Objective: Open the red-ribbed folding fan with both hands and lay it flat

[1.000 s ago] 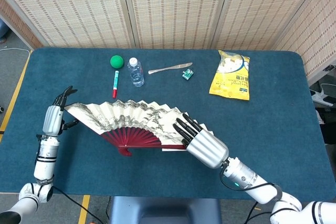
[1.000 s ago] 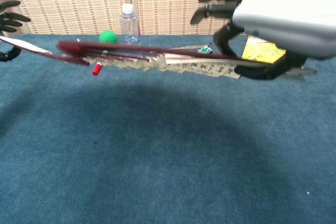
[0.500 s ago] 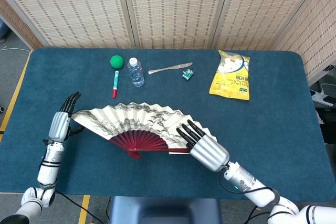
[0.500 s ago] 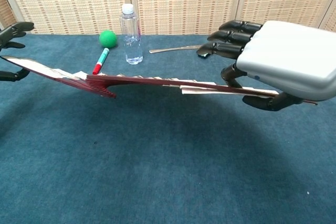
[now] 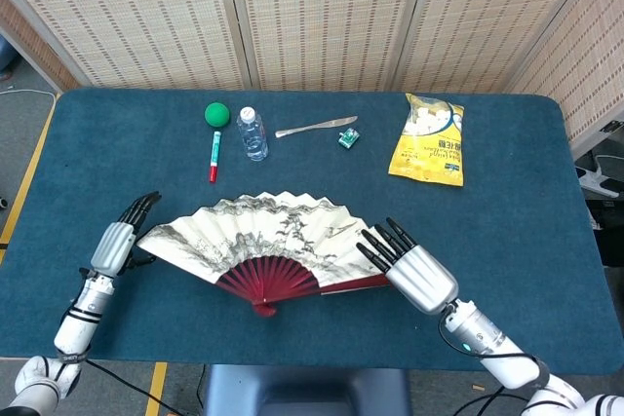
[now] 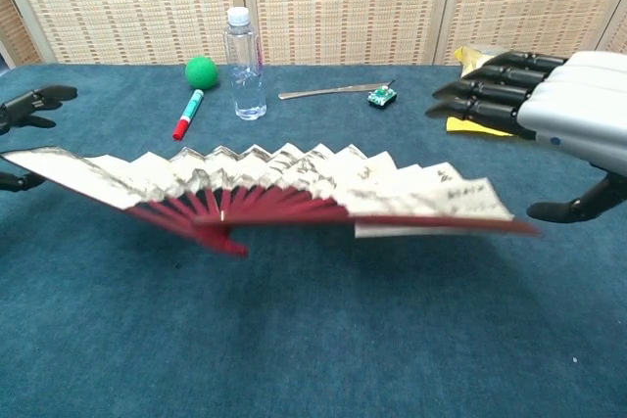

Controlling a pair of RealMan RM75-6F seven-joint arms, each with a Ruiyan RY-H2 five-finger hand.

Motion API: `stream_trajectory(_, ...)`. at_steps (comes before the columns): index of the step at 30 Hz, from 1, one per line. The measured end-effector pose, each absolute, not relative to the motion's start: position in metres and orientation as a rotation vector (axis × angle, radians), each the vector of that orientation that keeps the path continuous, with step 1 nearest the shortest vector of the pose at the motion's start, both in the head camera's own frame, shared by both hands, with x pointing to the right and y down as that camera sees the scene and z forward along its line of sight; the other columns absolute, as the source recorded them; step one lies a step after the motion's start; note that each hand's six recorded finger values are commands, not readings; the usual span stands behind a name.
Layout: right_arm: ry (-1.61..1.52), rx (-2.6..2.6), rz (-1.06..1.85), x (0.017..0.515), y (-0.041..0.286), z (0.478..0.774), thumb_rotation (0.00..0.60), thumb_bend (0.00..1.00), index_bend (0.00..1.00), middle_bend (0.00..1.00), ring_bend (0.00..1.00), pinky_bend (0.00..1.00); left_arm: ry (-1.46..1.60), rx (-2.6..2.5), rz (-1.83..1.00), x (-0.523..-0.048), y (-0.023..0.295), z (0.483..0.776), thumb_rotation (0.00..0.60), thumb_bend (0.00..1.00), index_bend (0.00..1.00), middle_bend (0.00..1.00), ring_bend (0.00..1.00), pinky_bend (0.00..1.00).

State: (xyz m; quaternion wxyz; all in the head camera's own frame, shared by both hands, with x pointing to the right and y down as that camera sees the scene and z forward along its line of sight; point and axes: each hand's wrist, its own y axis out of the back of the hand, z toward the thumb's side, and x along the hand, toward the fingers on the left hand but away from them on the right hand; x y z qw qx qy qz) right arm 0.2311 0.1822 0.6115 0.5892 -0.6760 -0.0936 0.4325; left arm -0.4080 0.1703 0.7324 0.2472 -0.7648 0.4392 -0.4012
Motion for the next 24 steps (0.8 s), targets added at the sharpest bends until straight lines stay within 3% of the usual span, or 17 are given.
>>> stream_trajectory(14,-0.208,-1.614,1.133,0.250,0.164,0.604,0.571,0.12,0.00,0.00,0.00,0.00,1.035,-2.238,-1.173,-0.433,0.175,0.719,0.600,0.43,0.00,0.00,0.00,0.01)
stream_trajectory(24,-0.281,-1.603,1.166,0.270,0.157,0.588,0.571,0.12,0.00,0.00,0.00,0.00,0.755,-1.799,-1.293,-0.446,0.164,0.705,0.600,0.40,0.00,0.00,0.00,0.00)
